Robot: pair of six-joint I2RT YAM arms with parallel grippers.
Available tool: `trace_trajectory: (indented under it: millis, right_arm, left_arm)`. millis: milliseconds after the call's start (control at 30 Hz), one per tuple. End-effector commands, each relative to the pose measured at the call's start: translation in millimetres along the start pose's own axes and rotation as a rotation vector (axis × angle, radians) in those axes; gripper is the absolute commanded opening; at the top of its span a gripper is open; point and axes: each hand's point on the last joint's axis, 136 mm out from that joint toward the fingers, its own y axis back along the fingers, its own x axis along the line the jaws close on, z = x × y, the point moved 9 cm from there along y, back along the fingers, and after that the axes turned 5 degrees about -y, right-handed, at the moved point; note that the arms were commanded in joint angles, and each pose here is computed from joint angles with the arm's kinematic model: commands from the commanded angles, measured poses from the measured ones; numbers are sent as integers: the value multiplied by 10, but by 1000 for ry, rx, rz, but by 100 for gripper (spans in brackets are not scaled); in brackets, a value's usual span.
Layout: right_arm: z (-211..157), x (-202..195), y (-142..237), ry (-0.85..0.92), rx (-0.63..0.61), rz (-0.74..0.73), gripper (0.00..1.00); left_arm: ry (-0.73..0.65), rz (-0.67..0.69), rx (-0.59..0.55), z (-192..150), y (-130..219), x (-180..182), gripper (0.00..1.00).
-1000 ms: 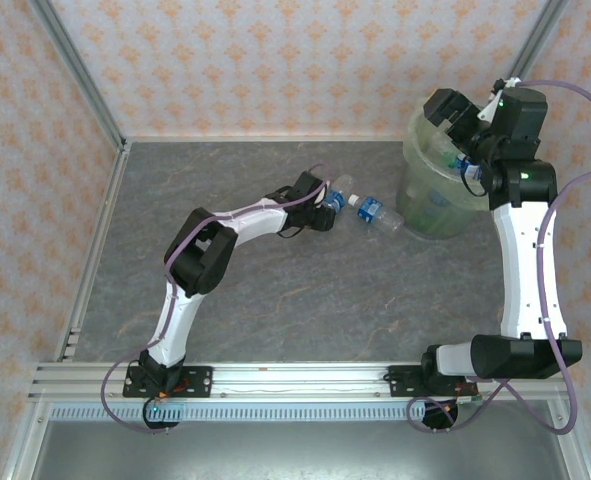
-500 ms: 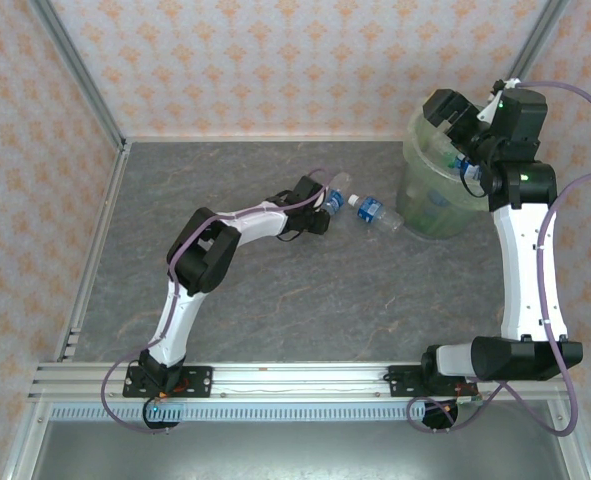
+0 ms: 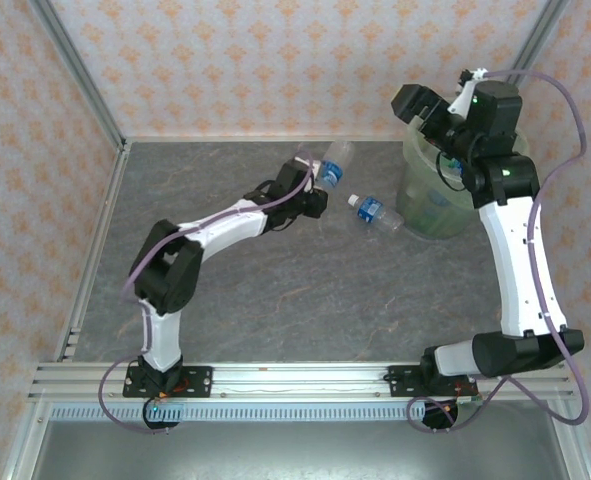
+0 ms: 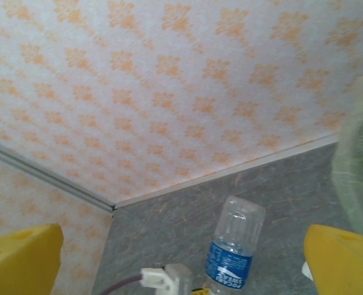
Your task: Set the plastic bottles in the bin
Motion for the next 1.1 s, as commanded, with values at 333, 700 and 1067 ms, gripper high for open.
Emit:
trace_trajectory:
  millis: [333,700,1067]
  right_arm:
    - [-4,307,-200,-12,88,264,97]
    - [-271,290,-529,-31,248,245,86]
    - [-349,112,-666,-58,253,89,84]
  left_arm:
    - [-41,-205,-346,625,1061,-402,19]
    - [-138,-251,-356,692,1244,-702,19]
    - [-141,-233,-380,707,1342,-734,19]
